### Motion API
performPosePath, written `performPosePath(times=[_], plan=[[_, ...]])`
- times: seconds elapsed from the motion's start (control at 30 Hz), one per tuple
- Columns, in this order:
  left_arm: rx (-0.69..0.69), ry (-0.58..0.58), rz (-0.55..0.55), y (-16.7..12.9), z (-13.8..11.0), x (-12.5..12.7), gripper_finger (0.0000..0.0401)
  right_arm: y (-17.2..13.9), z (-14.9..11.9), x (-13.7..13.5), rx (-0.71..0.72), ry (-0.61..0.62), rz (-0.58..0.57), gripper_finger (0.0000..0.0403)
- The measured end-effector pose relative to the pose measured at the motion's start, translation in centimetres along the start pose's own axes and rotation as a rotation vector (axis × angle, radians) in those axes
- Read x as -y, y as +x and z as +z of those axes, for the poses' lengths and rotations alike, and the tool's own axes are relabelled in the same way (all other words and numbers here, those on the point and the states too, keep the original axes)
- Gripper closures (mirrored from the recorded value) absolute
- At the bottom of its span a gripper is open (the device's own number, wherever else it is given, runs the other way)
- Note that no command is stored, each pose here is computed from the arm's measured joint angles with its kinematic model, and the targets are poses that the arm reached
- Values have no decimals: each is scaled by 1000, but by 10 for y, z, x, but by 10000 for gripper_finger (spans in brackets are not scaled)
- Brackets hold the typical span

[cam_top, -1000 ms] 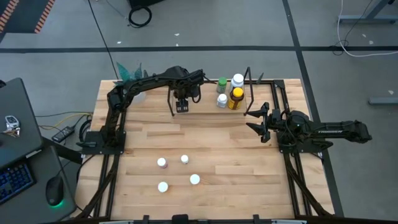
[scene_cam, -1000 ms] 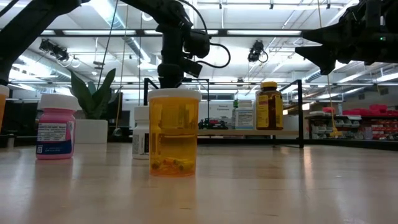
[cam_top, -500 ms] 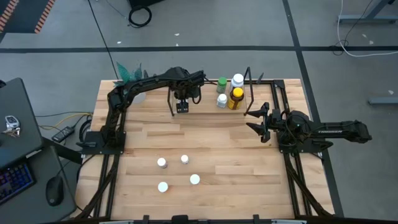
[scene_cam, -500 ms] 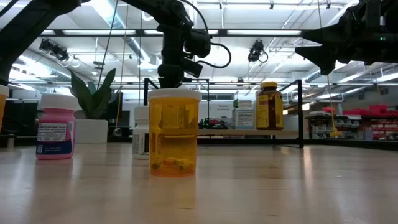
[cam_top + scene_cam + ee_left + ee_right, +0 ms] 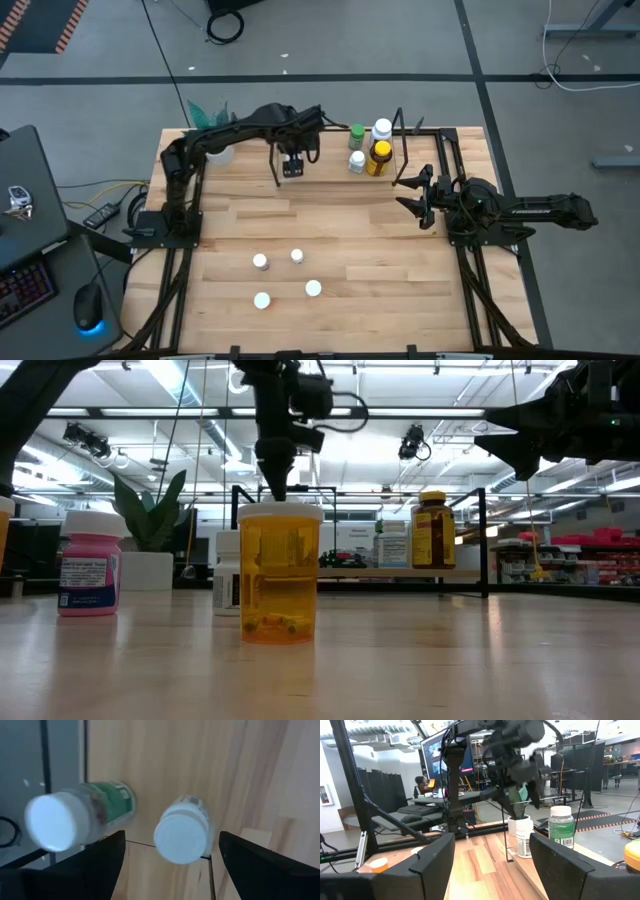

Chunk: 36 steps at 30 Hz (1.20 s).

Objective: Pick and place medicine bottles onto shelf by color
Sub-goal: Put the pink medicine bottle on the shelf

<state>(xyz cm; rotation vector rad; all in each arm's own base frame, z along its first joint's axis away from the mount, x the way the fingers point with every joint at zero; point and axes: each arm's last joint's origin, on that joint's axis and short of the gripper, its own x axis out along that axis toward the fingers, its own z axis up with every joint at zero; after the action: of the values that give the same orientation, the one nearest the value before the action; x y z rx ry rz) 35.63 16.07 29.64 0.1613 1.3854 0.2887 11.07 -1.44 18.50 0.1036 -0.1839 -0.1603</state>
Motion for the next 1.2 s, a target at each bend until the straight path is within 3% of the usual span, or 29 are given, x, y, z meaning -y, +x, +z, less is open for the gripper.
performPosePath(times=[0.17, 0.43, 0.9, 1.2], plan=[[81, 28, 2, -30, -2, 14, 88, 0, 0, 0, 0, 0, 0, 138], [241, 45, -124, -73, -6, 61, 133, 0, 0, 0, 0, 0, 0, 138], [229, -21, -262, -61, -71, 172, 196, 0, 0, 0, 0, 0, 2, 138], [300, -29, -205, -62, -109, 223, 220, 0, 1, 0, 8, 0, 4, 138]])
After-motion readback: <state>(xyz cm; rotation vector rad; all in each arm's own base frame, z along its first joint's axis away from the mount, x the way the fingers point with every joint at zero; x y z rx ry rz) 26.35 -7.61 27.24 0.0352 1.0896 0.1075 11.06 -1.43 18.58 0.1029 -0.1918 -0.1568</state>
